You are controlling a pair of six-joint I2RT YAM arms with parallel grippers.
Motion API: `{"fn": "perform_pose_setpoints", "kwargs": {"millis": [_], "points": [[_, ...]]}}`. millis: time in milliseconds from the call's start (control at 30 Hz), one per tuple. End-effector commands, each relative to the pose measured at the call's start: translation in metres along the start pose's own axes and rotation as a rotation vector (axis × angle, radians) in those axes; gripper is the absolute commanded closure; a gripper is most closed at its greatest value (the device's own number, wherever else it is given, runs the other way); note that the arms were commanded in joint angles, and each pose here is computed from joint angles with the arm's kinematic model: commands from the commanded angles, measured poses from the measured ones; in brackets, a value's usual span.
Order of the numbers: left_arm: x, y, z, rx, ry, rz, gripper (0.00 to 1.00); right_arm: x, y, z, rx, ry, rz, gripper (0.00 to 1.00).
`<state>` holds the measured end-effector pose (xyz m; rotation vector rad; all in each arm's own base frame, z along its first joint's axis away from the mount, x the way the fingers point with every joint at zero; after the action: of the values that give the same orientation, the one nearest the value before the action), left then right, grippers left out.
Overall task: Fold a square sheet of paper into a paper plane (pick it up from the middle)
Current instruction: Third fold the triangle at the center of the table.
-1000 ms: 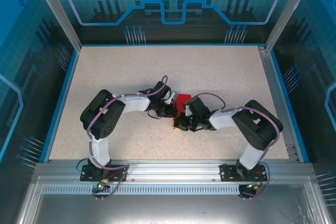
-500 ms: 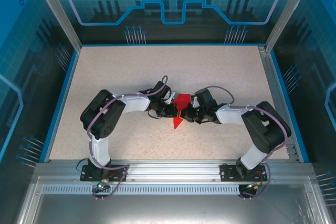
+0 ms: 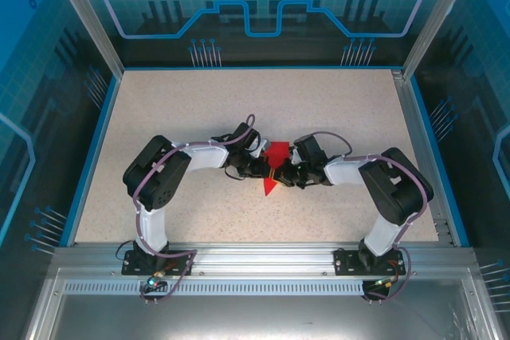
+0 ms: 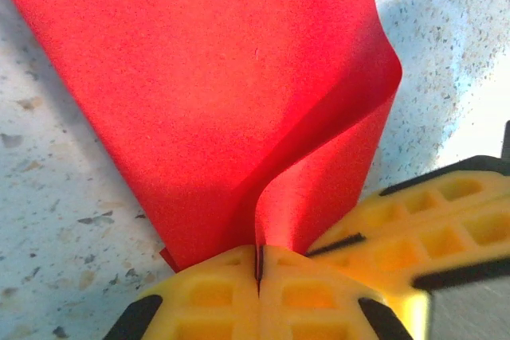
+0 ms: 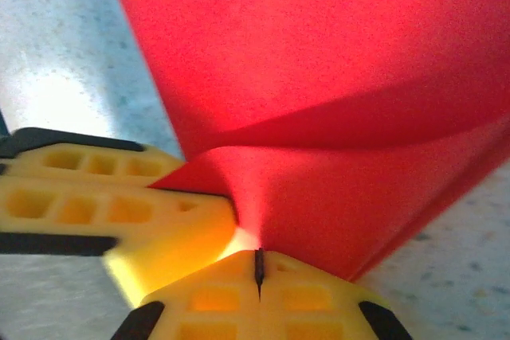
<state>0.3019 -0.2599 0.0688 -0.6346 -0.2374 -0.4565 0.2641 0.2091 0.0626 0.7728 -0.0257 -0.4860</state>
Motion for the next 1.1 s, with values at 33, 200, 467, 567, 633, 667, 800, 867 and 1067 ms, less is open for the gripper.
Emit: {"fn": "perform_pose_setpoints", "kwargs": {"millis": [33,200,467,567,633,667,800,867,1067], "points": [[-0.025,0.017,-0.017,0.056,0.122,0.021,0.99,0.004,-0.023,-0.007,-0.053,-0.006,-0.029,1.0],[-0.025,0.018,-0.017,0.065,0.129,0.014,0.99,0.008,0.003,0.008,0.032,-0.028,0.017,0.99],[-0.024,0.018,-0.019,0.06,0.129,0.014,0.99,0.029,0.014,0.025,0.054,-0.072,0.048,0.99],[-0.025,0.018,-0.019,0.061,0.131,0.016,1.0,0.036,0.007,0.018,0.043,-0.061,0.03,1.0],[-0.025,0.018,-0.018,0.061,0.129,0.016,1.0,0.039,-0.002,0.014,-0.001,-0.071,0.023,1.0],[-0.025,0.018,-0.019,0.061,0.13,0.015,1.0,0.039,-0.009,0.012,-0.025,-0.079,0.026,1.0],[-0.026,0.019,-0.019,0.064,0.135,0.01,1.0,0.043,-0.024,0.007,-0.042,-0.066,0.003,1.0],[-0.026,0.019,-0.019,0.063,0.137,0.009,1.0,0.042,-0.018,0.012,-0.034,-0.07,0.007,1.0],[-0.025,0.019,-0.018,0.068,0.138,0.006,1.0,0.047,0.011,0.039,0.039,-0.109,0.058,0.98]]}}
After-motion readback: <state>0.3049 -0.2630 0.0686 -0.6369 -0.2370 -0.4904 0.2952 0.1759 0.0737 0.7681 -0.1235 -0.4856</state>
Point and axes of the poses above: each hand's point on the last joint's axis, 136 mm out from that joint toward the fingers, its own z axis back along the fingers, its own y axis along the line the jaws close on, x = y × z, the point moved 7 cm from there along z, back along the fingers, and after that the axes turned 15 degrees about -z, right-handed, at the moved point
